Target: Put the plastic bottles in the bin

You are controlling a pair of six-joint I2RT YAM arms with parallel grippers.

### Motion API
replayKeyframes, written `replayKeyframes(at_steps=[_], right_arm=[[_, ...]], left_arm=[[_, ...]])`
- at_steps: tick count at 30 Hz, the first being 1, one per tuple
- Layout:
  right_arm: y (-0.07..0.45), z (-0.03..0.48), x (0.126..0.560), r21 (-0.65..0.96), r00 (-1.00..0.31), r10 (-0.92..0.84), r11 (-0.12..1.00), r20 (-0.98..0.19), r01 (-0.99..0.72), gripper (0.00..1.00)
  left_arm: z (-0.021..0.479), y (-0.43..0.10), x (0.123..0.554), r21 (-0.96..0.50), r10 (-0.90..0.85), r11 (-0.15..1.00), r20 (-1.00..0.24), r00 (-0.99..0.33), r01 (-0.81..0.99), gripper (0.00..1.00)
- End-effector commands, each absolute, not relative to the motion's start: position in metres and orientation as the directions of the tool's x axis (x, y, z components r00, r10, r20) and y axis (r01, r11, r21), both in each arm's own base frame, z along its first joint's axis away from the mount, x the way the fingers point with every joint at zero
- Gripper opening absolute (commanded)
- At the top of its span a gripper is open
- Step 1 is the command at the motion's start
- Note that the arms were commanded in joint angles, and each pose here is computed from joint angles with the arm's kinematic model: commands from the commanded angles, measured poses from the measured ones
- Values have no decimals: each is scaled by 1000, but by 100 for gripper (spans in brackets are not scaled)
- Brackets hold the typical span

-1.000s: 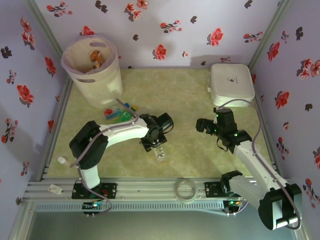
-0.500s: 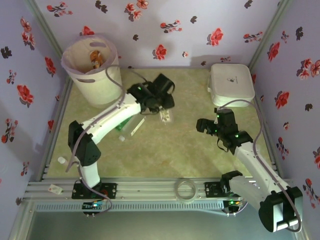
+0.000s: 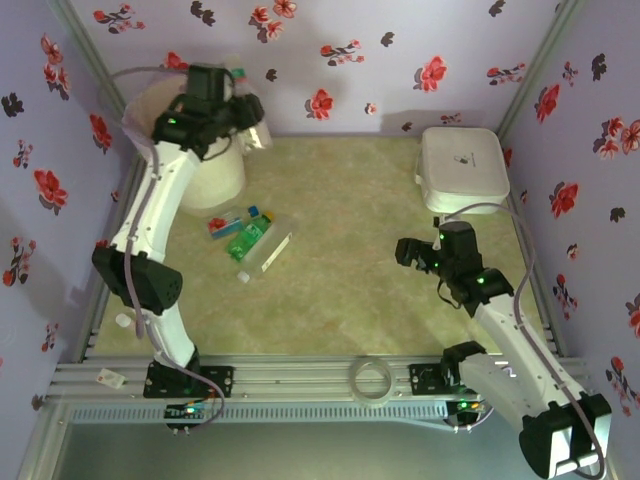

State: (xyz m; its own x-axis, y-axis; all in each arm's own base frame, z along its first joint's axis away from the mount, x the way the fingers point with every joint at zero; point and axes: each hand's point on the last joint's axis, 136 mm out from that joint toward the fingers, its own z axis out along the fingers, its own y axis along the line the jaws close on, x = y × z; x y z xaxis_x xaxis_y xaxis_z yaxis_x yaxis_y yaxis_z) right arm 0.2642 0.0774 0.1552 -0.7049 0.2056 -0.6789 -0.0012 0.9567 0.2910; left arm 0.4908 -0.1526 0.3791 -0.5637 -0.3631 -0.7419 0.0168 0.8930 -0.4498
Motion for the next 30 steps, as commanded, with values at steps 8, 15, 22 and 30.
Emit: replayKeyframes(at_steps=[8, 15, 22, 30], right_arm=[[70, 149, 258, 271, -710, 206, 962, -673, 22, 99], [70, 150, 259, 268, -710, 204, 963, -674, 22, 99], [69, 148, 258, 259, -712, 200, 965, -674, 26, 99], [67, 147, 258, 247, -712, 192, 969, -675, 27, 99]], left_arm=[[473, -52, 510, -394, -363, 917, -890, -277, 67, 36], [438, -9, 530, -332, -317, 943, -874, -369, -24, 36], [384, -9, 541, -182, -142, 983, -840, -524, 24, 36], [340, -5, 538, -132, -77, 990, -766, -638, 39, 36]])
